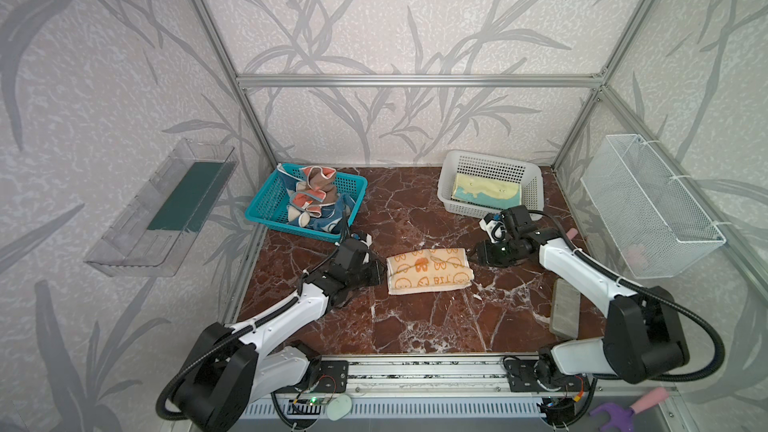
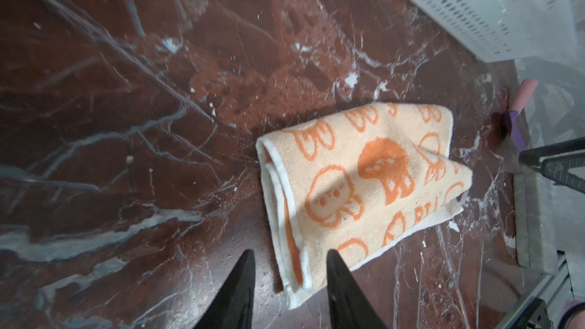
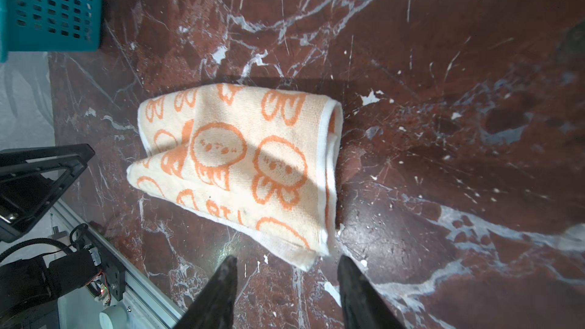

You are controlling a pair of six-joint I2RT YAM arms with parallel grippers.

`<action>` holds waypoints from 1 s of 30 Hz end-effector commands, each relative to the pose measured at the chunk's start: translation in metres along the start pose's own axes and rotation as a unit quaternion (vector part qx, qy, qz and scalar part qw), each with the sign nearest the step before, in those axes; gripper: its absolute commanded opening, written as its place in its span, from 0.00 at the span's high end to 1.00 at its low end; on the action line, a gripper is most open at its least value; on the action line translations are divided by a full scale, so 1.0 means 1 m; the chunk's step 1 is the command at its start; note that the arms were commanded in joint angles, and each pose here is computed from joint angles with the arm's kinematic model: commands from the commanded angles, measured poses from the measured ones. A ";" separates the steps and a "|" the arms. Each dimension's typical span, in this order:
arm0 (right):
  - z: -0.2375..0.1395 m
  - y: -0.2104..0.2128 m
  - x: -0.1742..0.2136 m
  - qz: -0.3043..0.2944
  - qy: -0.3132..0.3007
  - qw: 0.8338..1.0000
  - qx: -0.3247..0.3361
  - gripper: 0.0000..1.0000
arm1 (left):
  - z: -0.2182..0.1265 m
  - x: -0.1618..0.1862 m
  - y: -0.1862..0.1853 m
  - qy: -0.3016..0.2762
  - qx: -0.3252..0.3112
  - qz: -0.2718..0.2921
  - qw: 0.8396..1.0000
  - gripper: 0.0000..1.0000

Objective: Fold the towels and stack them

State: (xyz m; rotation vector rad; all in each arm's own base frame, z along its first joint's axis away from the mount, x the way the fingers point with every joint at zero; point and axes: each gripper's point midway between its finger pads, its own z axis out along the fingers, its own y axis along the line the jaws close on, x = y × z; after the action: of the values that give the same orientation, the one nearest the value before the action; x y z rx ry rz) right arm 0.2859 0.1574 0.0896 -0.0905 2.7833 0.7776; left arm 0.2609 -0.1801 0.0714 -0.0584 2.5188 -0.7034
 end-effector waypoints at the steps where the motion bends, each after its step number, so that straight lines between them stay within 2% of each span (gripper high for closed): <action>1: 0.009 0.002 0.003 0.015 0.022 1.000 -0.009 0.52 | 0.009 0.007 -0.016 0.040 0.044 -0.011 0.998 0.55; 5: 0.015 -0.007 0.012 0.023 0.029 0.999 0.001 0.52 | 0.020 0.016 -0.018 0.064 0.058 -0.020 0.996 0.50; 9: 0.020 -0.009 0.019 0.031 0.036 0.999 -0.004 0.54 | 0.024 0.019 -0.020 0.069 0.069 -0.024 0.995 0.58; 14: 0.031 -0.014 0.027 0.045 0.050 0.998 -0.008 0.61 | 0.024 0.020 -0.022 0.074 0.075 -0.022 0.994 0.79; 18: 0.035 -0.013 0.028 0.052 0.057 0.997 -0.018 0.75 | 0.017 0.018 -0.025 0.065 0.080 -0.016 0.995 0.99; 22: 0.032 -0.008 0.024 0.049 0.048 0.997 -0.027 0.83 | 0.009 0.016 -0.024 0.055 0.078 -0.010 0.995 1.00; 26: 0.030 -0.004 0.025 0.046 0.049 0.997 -0.035 0.98 | 0.003 0.017 -0.023 0.053 0.075 -0.008 0.996 1.00; 30: 0.021 0.002 0.031 0.046 0.044 0.997 -0.047 1.00 | -0.001 0.020 -0.020 0.052 0.071 -0.010 0.996 1.00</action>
State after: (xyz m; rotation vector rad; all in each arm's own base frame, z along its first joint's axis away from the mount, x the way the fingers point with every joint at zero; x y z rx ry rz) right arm 0.2680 0.1668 0.0539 -0.0045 2.8756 0.8998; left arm 0.2468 -0.2085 0.0767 0.0131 2.5430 -0.9465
